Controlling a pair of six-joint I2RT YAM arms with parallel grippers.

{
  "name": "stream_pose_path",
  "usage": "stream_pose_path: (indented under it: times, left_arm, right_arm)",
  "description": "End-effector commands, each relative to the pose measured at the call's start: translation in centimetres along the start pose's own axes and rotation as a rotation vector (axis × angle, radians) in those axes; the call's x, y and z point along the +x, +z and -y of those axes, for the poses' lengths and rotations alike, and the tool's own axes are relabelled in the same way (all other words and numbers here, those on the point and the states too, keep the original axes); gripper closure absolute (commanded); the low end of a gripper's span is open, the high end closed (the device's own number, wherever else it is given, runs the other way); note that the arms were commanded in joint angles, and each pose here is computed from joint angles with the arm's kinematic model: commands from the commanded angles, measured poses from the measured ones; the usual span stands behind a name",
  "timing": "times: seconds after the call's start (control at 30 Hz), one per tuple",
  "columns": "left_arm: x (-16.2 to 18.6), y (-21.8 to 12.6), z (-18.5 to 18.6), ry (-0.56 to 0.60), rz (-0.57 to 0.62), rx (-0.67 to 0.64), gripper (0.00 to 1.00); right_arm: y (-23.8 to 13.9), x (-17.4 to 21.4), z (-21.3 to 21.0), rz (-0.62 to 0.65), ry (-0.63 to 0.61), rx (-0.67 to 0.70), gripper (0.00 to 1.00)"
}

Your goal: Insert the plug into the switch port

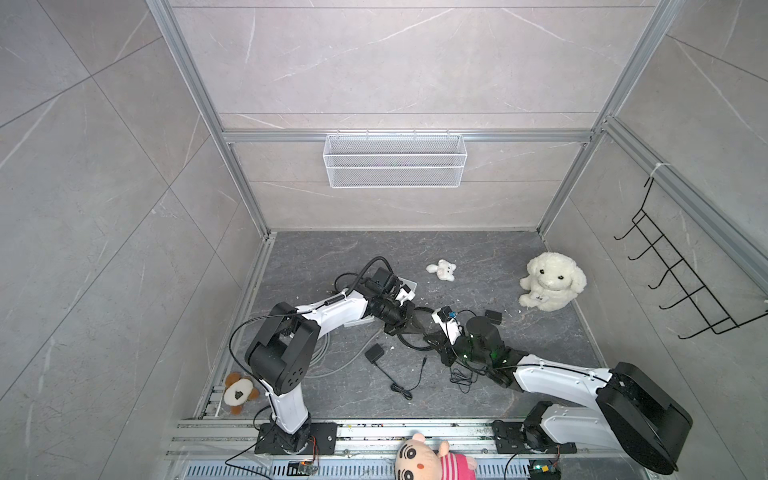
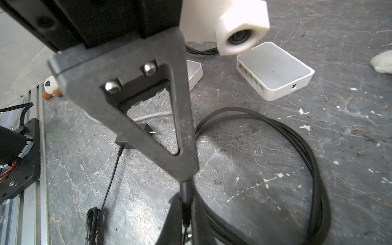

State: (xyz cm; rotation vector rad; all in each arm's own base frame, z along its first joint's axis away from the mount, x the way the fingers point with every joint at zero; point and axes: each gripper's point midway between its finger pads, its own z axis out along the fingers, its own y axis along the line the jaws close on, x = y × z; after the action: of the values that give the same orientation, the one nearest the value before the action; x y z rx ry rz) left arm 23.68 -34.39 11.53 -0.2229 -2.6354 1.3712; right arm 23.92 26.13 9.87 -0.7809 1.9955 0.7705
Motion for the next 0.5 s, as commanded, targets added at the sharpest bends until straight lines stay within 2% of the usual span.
stream_pose_path:
  times: [0.0, 0.1, 0.17, 0.37, 0.47]
  left_arm:
    - [-0.9, -0.9, -0.4, -0.007, 0.037, -0.023, 0.84]
    - [-3.2, -3.4, -1.0, -0.009, 0.136, -0.051, 0.66]
    - [-5.2, -5.8, -1.4, -0.008, 0.220, -0.082, 0.61]
    - [-10.5, -11.4, -5.4, -0.029, 0.402, -0.273, 0.60]
    - [-13.1, -12.5, -7.4, -0.008, 0.428, -0.413, 0.59]
  right_arm:
    - [-0.3, -1.2, 0.6, 0.002, -0.019, 0.046, 0.90]
    - [-0.1, -1.0, 1.1, -0.065, -0.035, 0.072, 0.90]
    - [0.0, -1.1, 1.3, -0.099, -0.048, 0.079, 0.90]
    - [-0.6, -2.9, 4.6, -0.206, -0.037, 0.154, 0.90]
    - [-1.4, -4.5, 7.6, -0.246, 0.013, 0.209, 0.90]
